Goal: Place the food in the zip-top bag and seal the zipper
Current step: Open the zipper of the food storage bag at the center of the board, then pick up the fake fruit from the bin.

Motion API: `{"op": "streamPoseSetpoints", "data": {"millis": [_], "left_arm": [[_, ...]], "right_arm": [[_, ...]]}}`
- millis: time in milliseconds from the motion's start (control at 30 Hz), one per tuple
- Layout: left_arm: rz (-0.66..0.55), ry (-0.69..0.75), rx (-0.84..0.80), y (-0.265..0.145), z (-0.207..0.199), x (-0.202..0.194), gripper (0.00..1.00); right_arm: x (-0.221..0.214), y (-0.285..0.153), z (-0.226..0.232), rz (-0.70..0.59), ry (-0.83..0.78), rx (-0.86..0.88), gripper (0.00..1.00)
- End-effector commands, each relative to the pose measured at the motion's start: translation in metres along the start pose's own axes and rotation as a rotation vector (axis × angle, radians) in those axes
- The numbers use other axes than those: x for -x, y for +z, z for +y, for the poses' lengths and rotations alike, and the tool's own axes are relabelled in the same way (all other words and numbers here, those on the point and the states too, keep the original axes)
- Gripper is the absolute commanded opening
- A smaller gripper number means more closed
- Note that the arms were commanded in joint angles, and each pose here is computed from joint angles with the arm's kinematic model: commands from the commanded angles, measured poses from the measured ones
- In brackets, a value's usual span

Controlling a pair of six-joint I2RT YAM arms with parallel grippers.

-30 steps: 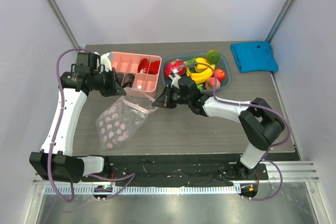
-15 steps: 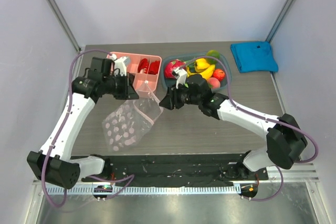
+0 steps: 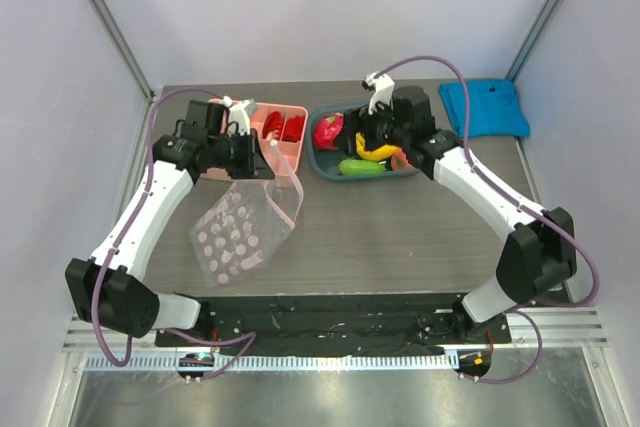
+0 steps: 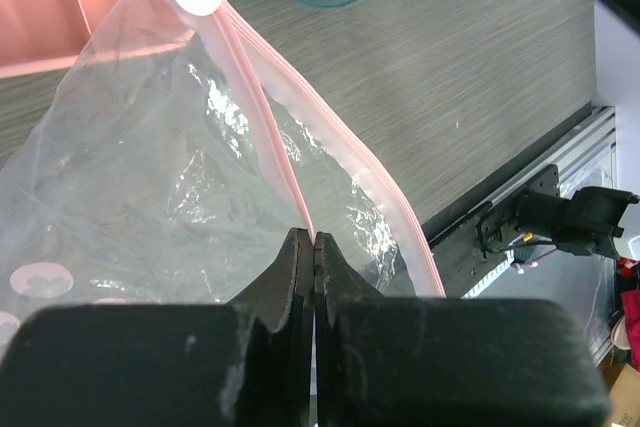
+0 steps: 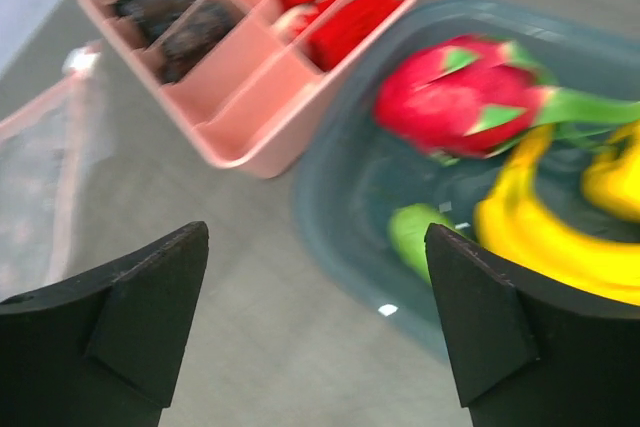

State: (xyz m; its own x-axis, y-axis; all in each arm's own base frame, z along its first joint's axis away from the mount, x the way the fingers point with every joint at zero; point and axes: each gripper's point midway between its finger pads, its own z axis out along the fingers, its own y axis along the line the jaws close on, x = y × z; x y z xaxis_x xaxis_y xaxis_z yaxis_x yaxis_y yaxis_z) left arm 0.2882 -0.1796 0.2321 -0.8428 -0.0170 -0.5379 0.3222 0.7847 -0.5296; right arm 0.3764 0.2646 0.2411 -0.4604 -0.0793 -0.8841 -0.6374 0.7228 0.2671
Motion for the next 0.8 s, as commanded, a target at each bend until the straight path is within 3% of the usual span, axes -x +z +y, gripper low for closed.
{"op": "streamPoseSetpoints", "data": {"millis": [0,167,367,533,667,767], "left_arm": [[-0.071,0.09,-0.053,-0.01,-0.018,0.021,0.0],[-0.069,0.097,-0.05,-0.01,-0.018,0.02,0.0],[-0.064,0.099,-0.035,-0.008,-0.013,0.019,0.0],[-0.05,0.082,-0.026,-0.003,-0.01,0.018,0.0],[-0.043,0.078,-0.026,0.0,-0.008,0.019,0.0],[-0.034,0.072,-0.026,0.003,-0.007,0.019,0.0]], "right_arm": [[0.015,0.015,-0.043,0.034,-0.221,-0.111,1.0],[0.011,0.038,-0.101,0.072,-0.097,-0.206,1.0],[0.025,0.063,-0.133,0.024,0.206,-0.185,0.99],[0.025,0.079,-0.148,-0.028,0.555,-0.296,0.99],[0.038,0.087,-0.137,-0.058,0.58,-0.223,0.99],[0.039,0.096,-0.135,-0.044,0.428,-0.222,1.0]]}}
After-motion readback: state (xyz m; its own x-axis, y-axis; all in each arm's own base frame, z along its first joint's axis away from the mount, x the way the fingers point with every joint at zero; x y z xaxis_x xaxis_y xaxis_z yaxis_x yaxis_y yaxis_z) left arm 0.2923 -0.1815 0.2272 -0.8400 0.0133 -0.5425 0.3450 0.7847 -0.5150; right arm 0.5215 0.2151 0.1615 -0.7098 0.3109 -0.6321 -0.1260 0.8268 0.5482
